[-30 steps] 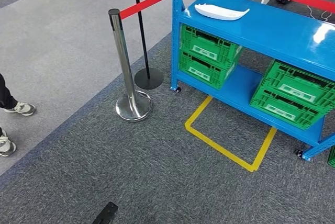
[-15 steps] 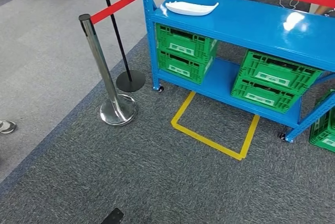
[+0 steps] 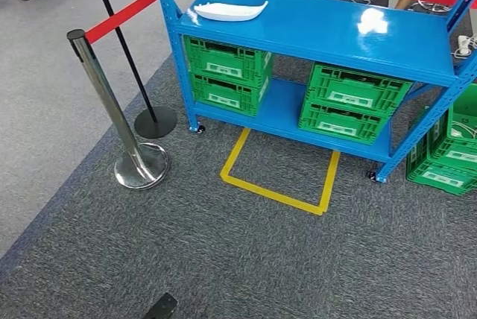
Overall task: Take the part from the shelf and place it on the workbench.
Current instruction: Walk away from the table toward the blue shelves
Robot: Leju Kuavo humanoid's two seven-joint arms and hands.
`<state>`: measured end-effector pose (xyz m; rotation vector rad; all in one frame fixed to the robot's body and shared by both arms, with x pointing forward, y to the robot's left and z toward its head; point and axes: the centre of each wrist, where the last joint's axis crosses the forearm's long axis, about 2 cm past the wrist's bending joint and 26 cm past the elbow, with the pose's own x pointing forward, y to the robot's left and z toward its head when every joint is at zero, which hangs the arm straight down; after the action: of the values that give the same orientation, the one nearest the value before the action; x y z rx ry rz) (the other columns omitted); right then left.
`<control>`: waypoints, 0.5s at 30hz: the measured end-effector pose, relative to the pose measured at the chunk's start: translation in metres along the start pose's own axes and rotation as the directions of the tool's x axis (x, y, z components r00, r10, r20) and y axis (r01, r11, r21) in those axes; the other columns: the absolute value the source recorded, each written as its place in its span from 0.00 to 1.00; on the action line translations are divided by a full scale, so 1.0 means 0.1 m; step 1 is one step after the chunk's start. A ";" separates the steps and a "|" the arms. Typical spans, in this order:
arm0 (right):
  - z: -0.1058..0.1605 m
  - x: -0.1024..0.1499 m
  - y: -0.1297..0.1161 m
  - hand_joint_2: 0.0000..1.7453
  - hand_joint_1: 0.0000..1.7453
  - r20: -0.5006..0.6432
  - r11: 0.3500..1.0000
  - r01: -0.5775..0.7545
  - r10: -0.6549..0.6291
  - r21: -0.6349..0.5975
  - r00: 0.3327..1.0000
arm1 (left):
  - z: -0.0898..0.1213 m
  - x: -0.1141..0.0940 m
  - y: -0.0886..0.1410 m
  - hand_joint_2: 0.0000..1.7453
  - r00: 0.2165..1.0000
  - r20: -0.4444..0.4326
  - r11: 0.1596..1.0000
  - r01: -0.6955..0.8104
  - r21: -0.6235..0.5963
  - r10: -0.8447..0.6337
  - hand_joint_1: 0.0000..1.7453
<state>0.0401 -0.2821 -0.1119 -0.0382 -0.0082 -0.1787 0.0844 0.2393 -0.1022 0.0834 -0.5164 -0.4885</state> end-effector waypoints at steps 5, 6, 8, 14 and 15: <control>0.00 -0.01 -0.02 0.00 0.00 -0.009 1.000 -0.003 0.003 0.001 1.000 | 0.01 -0.02 -0.01 0.00 1.000 -0.008 1.000 -0.004 0.000 0.004 0.00; 0.00 0.00 -0.01 0.00 0.00 -0.007 1.000 -0.004 0.004 0.002 1.000 | 0.01 -0.03 -0.02 0.00 1.000 -0.011 1.000 -0.005 -0.001 0.005 0.00; 0.00 0.00 -0.01 0.00 0.00 -0.007 1.000 -0.005 0.005 0.003 1.000 | 0.02 -0.05 -0.02 0.00 1.000 -0.015 1.000 -0.008 -0.001 0.008 0.00; 0.00 0.03 -0.01 0.00 0.00 -0.001 1.000 -0.013 0.013 0.009 1.000 | 0.01 -0.03 -0.02 0.00 1.000 -0.009 1.000 -0.012 -0.001 0.012 0.00; 0.00 0.02 0.00 0.00 0.00 0.000 1.000 -0.015 0.015 0.008 1.000 | 0.01 -0.02 -0.02 0.00 1.000 -0.007 1.000 -0.013 -0.002 0.013 0.00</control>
<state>0.0423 -0.2829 -0.1117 -0.0300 -0.0083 -0.1637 0.0812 0.2383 -0.1027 0.0794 -0.5090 -0.4763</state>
